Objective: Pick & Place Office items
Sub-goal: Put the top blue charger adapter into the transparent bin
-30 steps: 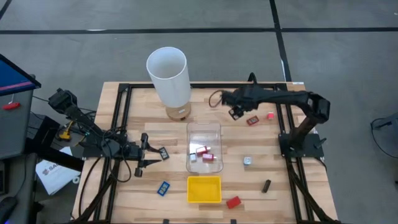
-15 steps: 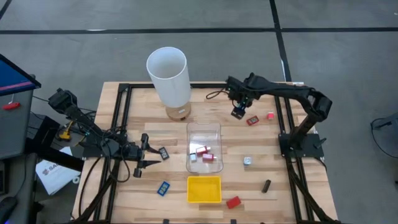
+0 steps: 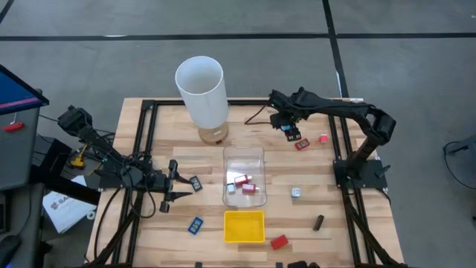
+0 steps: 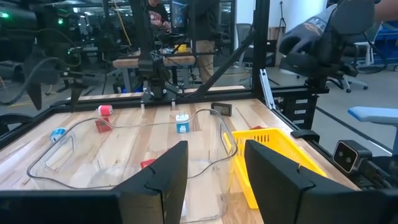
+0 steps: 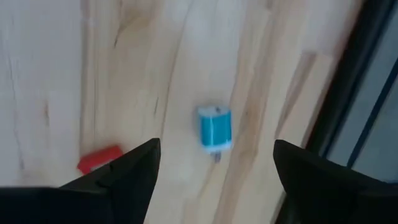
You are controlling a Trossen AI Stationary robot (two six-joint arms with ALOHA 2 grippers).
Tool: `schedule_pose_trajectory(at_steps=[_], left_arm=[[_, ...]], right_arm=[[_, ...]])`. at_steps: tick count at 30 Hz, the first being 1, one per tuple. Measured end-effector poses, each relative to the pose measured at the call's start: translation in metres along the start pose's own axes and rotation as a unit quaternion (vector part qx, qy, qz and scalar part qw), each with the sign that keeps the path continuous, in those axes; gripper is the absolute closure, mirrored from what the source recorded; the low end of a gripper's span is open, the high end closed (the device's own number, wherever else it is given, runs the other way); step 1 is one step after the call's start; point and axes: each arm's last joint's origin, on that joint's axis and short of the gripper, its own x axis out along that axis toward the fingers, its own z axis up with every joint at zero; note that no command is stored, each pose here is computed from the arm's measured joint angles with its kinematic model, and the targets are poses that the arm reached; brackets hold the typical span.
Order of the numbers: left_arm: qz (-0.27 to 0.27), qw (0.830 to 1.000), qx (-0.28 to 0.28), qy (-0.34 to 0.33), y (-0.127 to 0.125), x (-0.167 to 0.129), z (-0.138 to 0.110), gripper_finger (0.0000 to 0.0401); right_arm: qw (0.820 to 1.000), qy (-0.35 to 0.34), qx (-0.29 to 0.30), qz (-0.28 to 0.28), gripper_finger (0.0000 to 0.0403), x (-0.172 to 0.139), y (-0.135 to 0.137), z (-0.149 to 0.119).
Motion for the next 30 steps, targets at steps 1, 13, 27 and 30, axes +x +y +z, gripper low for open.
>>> schedule_pose_trajectory(at_steps=[1,13,27,30], left_arm=[[0.0,1.0,0.0,0.002,0.0,0.0,0.0,0.0247],[-0.001,1.0,-0.006,0.007,0.0,0.0,-0.001,0.0247],[-0.001,1.0,-0.007,0.007,0.0,0.0,-0.001,0.0247],[-0.001,1.0,-0.008,0.007,0.0,0.0,-0.001,0.0247]], right_arm=[[1.0,-0.005,-0.005,0.0,0.0098,0.004,0.0,0.001],[0.997,0.05,0.017,0.053,0.0098,0.062,-0.013,-0.007],[0.993,0.058,0.037,0.099,0.0098,0.096,-0.02,-0.013],[0.993,0.056,0.029,0.096,0.0098,0.096,-0.019,-0.011]])
